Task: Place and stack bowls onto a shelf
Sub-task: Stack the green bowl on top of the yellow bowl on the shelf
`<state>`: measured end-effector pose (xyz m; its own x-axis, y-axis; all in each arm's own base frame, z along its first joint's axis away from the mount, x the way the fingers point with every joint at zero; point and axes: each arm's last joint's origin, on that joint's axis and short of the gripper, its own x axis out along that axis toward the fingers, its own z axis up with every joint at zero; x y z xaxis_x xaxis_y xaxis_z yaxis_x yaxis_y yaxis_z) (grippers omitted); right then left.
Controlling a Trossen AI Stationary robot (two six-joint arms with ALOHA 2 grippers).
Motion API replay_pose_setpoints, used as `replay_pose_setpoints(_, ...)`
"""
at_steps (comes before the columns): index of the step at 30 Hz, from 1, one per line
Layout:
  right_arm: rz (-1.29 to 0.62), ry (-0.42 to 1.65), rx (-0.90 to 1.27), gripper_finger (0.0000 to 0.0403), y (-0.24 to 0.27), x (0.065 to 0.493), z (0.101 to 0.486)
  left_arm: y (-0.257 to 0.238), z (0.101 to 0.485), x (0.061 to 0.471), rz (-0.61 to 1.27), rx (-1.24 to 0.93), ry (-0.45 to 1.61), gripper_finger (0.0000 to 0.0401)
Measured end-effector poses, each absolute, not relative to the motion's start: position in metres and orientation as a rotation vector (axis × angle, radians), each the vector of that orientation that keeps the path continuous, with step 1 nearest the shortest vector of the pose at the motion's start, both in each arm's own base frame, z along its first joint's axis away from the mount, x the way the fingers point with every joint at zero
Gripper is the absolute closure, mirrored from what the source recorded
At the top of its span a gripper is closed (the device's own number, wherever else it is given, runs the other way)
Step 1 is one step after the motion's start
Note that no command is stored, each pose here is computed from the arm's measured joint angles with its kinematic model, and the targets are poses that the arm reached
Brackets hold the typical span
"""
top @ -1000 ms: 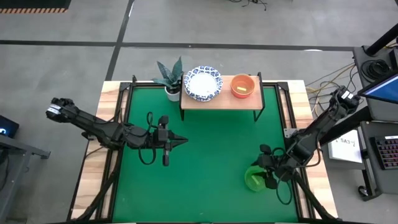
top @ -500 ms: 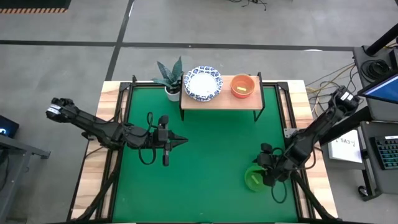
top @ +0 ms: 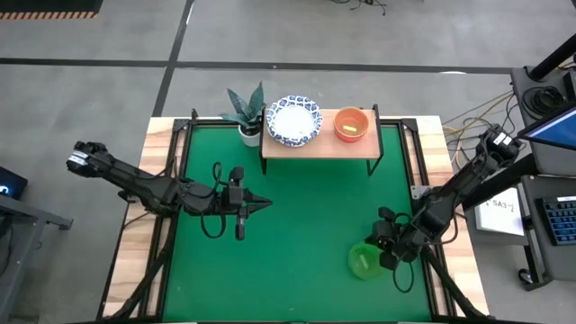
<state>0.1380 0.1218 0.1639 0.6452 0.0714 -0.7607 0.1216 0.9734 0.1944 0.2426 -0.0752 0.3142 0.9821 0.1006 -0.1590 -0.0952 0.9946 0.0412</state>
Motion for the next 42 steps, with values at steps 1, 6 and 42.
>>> replay_pose_setpoints(1,-0.029,0.854,0.257,0.0392,0.122,0.140,0.169,-0.075,0.314,0.243,0.098,0.036,0.162,0.0401)
replay_pose_setpoints(6,-0.050,0.747,0.289,0.0394,0.115,0.157,0.199,-0.075,0.314,0.242,0.096,0.076,0.163,0.0401)
replay_pose_setpoints(42,0.116,1.128,0.202,0.0217,0.105,0.183,0.213,-0.077,0.305,0.248,0.093,0.108,0.217,0.0401)
